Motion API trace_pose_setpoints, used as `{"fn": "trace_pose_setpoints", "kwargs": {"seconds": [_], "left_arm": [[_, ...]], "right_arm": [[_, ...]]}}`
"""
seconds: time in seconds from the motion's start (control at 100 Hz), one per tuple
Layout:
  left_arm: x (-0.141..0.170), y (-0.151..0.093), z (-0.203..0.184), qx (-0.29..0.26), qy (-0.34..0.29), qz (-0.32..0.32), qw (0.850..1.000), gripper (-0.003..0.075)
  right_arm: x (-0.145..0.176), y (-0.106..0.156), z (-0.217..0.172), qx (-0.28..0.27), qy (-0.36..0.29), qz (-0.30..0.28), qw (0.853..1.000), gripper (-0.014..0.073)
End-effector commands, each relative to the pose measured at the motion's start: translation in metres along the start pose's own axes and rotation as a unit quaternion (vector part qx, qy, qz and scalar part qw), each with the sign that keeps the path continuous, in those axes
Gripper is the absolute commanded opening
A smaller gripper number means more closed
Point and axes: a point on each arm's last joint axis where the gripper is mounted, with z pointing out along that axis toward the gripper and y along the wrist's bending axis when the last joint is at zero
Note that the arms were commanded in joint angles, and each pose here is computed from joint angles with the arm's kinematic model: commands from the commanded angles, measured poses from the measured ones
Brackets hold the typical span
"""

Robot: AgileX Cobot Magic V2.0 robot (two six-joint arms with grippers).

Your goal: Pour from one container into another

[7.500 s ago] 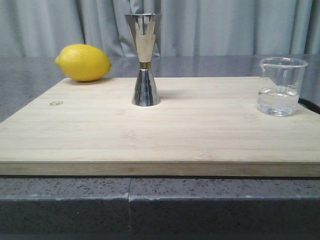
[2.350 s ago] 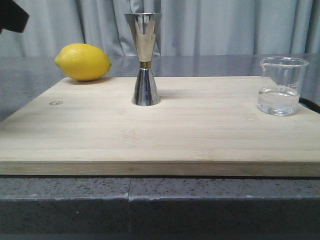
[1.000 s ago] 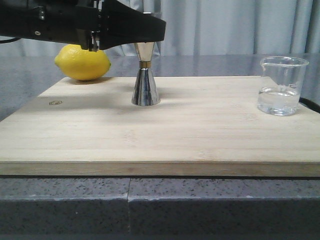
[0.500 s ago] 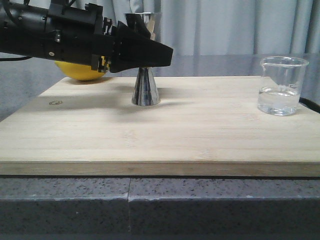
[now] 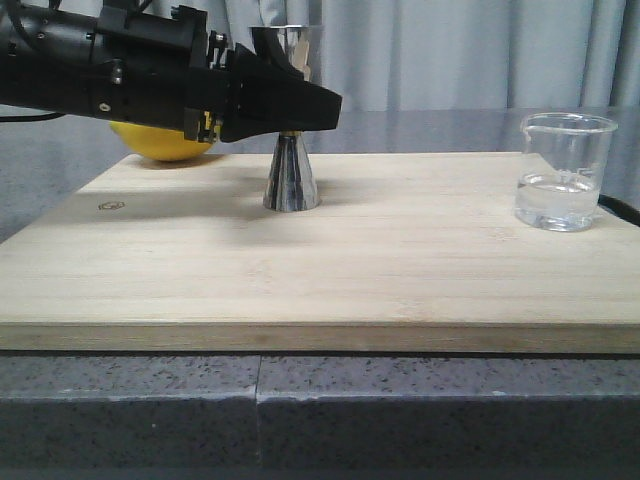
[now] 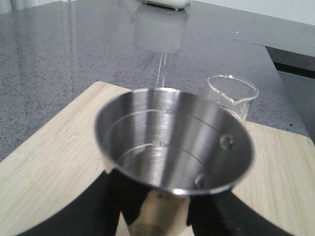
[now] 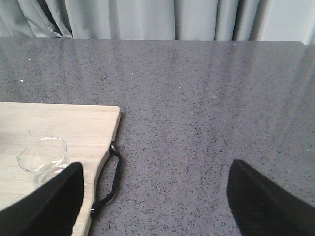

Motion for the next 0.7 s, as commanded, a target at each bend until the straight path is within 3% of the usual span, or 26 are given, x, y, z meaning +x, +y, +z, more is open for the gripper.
{"fn": "trace_pose_setpoints", "kwargs": {"seconds": [0.0, 0.69], "left_arm": [[-0.032, -0.008, -0.002, 0.012, -0.064, 0.018, 0.998, 0.0230], [-0.057, -0.015, -0.004, 0.055, -0.105, 0.039, 0.992, 0.0220]], "right_arm": [[-0.018, -0.001, -0.002, 0.006, -0.051, -0.002, 0.999, 0.0545], [-0.018, -0.001, -0.002, 0.006, -0.051, -0.002, 0.999, 0.0545]]}}
